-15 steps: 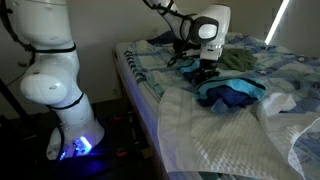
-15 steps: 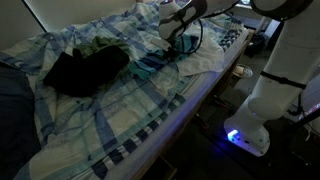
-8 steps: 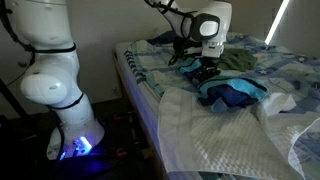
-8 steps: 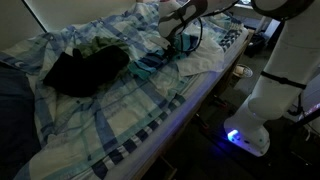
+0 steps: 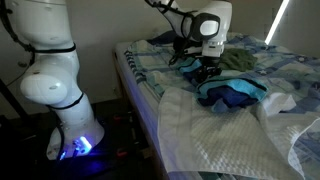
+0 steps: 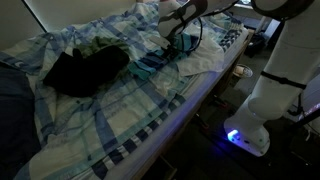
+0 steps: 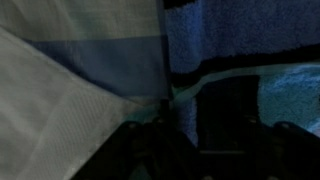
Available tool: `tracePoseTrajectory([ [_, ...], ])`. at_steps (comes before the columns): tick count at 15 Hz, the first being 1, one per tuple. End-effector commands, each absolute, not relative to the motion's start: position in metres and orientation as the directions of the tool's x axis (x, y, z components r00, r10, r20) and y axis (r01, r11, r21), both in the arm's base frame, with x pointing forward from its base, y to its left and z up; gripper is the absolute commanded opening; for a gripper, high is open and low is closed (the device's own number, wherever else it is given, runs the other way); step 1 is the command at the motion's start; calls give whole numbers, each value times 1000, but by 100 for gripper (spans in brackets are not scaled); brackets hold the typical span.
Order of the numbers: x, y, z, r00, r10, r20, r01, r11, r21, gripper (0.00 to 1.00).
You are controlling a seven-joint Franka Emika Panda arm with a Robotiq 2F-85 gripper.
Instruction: Unfold the blue towel.
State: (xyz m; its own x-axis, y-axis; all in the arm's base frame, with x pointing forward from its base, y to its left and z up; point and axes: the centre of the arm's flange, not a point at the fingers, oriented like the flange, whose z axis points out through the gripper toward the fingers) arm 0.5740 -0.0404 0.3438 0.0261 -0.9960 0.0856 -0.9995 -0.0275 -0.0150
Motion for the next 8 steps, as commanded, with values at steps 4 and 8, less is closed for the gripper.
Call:
tracePoseTrajectory([
  [4, 575, -37, 358, 9, -995, 103, -1000, -12, -21, 2],
  [8, 573, -36, 362, 13, -994, 106, -1000, -16, -24, 46],
])
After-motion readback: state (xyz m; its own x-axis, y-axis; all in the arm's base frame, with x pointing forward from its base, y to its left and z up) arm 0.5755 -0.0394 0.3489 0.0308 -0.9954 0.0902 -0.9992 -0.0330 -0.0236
